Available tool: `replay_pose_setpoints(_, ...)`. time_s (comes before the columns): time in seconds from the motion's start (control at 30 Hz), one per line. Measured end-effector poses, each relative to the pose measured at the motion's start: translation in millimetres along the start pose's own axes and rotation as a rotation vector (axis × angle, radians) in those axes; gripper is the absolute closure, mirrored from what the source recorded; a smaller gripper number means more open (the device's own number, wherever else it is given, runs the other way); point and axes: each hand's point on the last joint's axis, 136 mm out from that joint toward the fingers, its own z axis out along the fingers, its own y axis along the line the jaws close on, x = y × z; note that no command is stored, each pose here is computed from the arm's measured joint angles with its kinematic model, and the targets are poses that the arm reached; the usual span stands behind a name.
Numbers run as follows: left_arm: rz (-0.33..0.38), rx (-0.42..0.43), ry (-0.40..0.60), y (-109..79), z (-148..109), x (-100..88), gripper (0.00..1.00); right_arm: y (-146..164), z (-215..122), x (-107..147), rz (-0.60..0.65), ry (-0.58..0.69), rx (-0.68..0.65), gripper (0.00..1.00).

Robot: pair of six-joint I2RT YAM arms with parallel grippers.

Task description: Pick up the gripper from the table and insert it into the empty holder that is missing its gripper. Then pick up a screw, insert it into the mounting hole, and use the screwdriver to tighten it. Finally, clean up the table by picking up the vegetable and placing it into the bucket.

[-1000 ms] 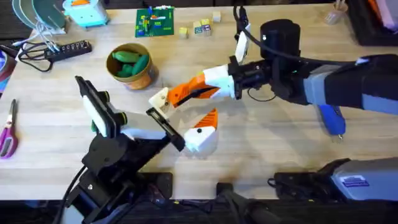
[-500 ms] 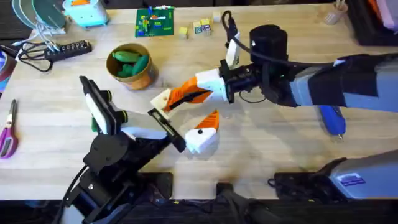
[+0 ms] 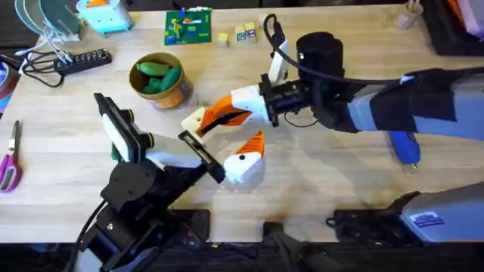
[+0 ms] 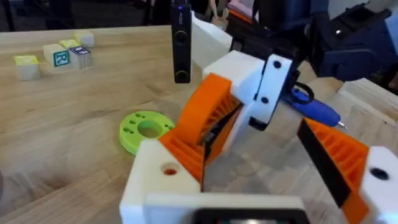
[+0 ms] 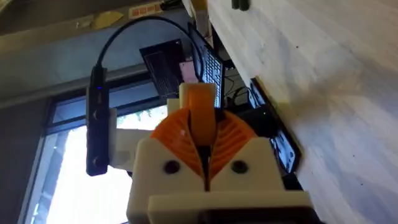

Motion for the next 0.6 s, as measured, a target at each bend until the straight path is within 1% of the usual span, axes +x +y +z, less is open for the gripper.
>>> replay_pose_setpoints(0.43,0.025,0.005,0.000,-0.5,-0.1,-0.1,0.025,2.3,1.0,-2.9,-0.009,-0.012,0.001,0.993)
replay_pose_setpoints(0.6,0.051,0.010,0.001,-1.3,-0.1,0.0,0.025,3.8,1.5,-3.6,-0.021,-0.016,-0.002,0.994)
